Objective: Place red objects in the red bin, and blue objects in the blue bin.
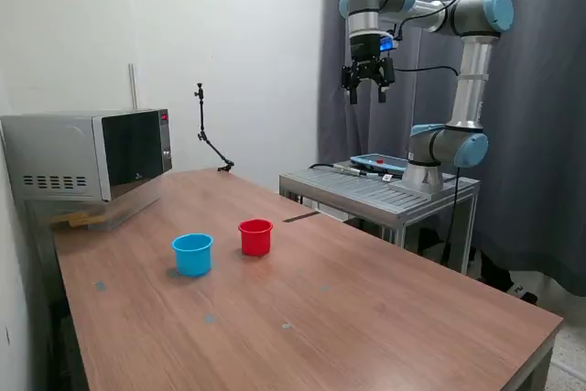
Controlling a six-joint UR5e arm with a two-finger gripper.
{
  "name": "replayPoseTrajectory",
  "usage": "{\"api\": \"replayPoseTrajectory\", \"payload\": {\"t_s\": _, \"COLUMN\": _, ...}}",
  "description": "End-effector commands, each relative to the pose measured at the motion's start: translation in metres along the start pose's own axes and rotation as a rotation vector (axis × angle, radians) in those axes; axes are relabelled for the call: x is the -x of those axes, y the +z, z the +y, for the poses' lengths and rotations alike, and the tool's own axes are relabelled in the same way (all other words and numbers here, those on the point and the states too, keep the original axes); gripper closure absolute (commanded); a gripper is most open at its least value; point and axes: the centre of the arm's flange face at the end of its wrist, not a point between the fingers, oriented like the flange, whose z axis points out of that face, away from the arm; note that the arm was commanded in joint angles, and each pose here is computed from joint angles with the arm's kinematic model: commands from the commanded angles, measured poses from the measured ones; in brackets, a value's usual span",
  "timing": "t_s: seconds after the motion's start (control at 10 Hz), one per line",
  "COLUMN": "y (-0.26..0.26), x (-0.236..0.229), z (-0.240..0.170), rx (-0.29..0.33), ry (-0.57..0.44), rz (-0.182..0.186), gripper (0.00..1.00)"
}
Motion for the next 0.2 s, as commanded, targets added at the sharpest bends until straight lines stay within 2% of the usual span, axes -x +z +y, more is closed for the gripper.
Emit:
{"api": "replayPoseTrajectory", "payload": {"t_s": 0.0, "y": 0.0009, "x": 0.0083, "z": 0.0021, "rx": -0.01, "ry": 0.007, "rz": -0.043, "gripper": 0.0}}
{"api": "replayPoseTrajectory", "payload": {"t_s": 0.1, "y": 0.0031, "x": 0.0085, "z": 0.0024, "rx": -0.014, "ry": 0.009, "rz": -0.041, "gripper": 0.0}}
